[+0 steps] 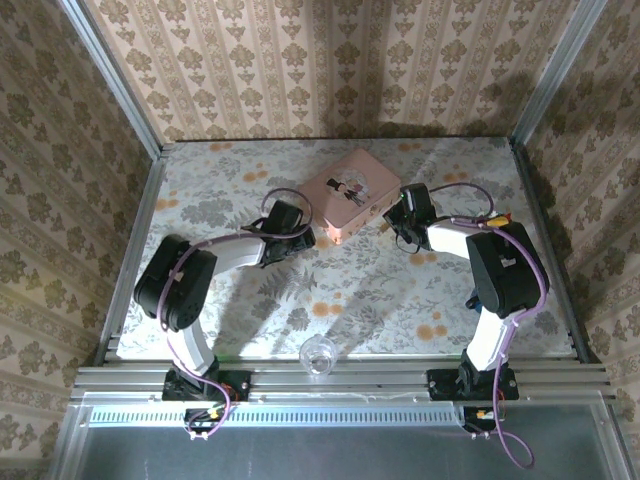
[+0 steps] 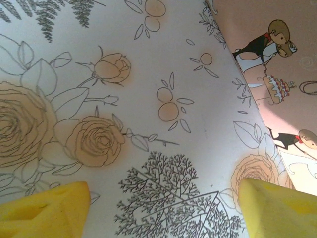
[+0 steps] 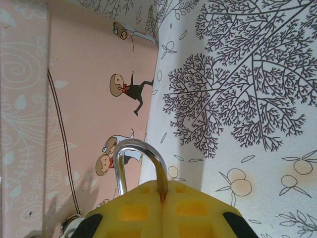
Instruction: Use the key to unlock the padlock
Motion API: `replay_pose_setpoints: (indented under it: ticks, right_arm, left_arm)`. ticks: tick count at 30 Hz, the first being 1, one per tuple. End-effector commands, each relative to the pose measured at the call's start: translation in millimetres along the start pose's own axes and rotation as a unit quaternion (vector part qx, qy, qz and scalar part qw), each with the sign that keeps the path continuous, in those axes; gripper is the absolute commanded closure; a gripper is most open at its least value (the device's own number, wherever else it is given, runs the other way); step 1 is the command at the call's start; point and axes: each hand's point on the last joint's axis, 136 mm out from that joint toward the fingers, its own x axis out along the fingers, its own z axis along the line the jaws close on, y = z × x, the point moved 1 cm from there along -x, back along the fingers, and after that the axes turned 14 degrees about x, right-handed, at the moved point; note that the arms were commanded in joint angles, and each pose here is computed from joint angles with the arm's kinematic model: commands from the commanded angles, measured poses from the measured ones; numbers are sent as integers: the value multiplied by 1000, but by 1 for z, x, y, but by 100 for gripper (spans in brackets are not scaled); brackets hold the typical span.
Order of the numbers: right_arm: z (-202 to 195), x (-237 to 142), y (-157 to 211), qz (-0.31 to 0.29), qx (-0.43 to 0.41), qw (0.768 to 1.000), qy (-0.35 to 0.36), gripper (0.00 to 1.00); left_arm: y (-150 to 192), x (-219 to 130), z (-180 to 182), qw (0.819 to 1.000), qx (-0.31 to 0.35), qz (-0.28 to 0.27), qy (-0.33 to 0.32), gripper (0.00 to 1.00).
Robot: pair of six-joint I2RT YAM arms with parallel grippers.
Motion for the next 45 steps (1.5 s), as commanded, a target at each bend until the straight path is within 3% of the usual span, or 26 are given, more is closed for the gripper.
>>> replay_pose_setpoints:
  ticks: [1,10,15,20,25,39,41,45]
  right_arm:
    - [12,-10,-8,-18,-24,1000,-1,100]
    - [12,-59,-9,-14,-113,993,21,100]
    - [-3,-95,-12,-17,-172,983,62,100]
    - [-22,-113,0,37,-234,966,105,100]
    - [-56,-112,5,82,-283,936,190,100]
    - [-87,-66,-4,128,-360,873,304,100]
    - [-88,-59,-3,133,-363,869,309,96]
    - [-88,-53,-1,141,-363,869,306,77]
  left_arm:
    - [-4,-17,7,1000,-9,-8,-10,17]
    - [-20,-48,5,998,-32,-47,9,0]
    - [-27,-67,11,996,-46,-73,17,0]
    - [-29,-88,22,993,-63,-95,24,0]
    - [-26,-107,37,990,-75,-118,21,0]
    - [-13,-127,71,983,-115,-142,10,0]
    - [-12,-128,71,983,-115,-141,12,0]
    - [-14,-129,69,984,-115,-138,15,0]
